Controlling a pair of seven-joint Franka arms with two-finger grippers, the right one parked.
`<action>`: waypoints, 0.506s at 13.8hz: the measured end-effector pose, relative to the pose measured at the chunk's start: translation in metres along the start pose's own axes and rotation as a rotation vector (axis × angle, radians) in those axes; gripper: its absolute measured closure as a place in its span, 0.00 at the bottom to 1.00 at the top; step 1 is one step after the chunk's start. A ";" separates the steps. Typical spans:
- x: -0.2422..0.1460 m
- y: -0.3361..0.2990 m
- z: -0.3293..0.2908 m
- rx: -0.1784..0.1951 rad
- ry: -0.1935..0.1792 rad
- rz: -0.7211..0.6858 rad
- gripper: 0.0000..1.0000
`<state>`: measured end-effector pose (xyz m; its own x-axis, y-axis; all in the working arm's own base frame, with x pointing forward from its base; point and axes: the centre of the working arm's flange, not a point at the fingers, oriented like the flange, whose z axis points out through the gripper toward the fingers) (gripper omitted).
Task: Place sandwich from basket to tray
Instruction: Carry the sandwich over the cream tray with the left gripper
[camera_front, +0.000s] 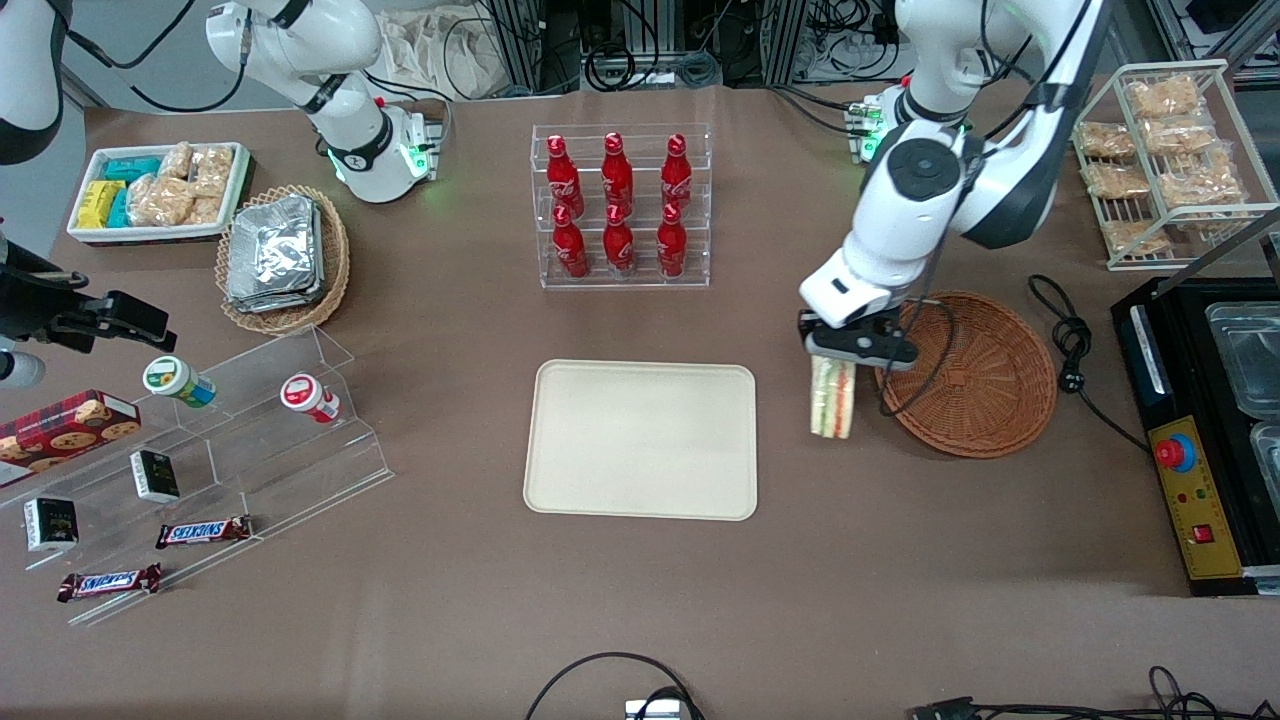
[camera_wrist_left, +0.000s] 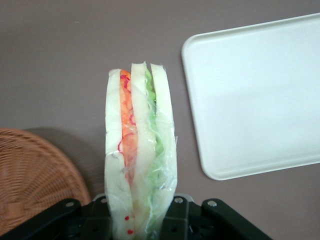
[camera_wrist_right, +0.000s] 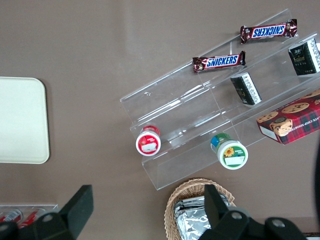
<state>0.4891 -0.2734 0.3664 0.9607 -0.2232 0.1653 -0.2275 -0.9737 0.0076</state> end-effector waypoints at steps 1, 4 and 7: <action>0.005 0.016 0.007 -0.012 -0.007 0.000 0.74; 0.019 0.048 0.034 -0.035 -0.034 -0.027 0.73; 0.036 0.066 0.054 -0.053 -0.047 -0.050 0.73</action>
<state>0.5168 -0.3480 0.3195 0.9772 -0.1773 0.1169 -0.1859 -0.9803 0.0674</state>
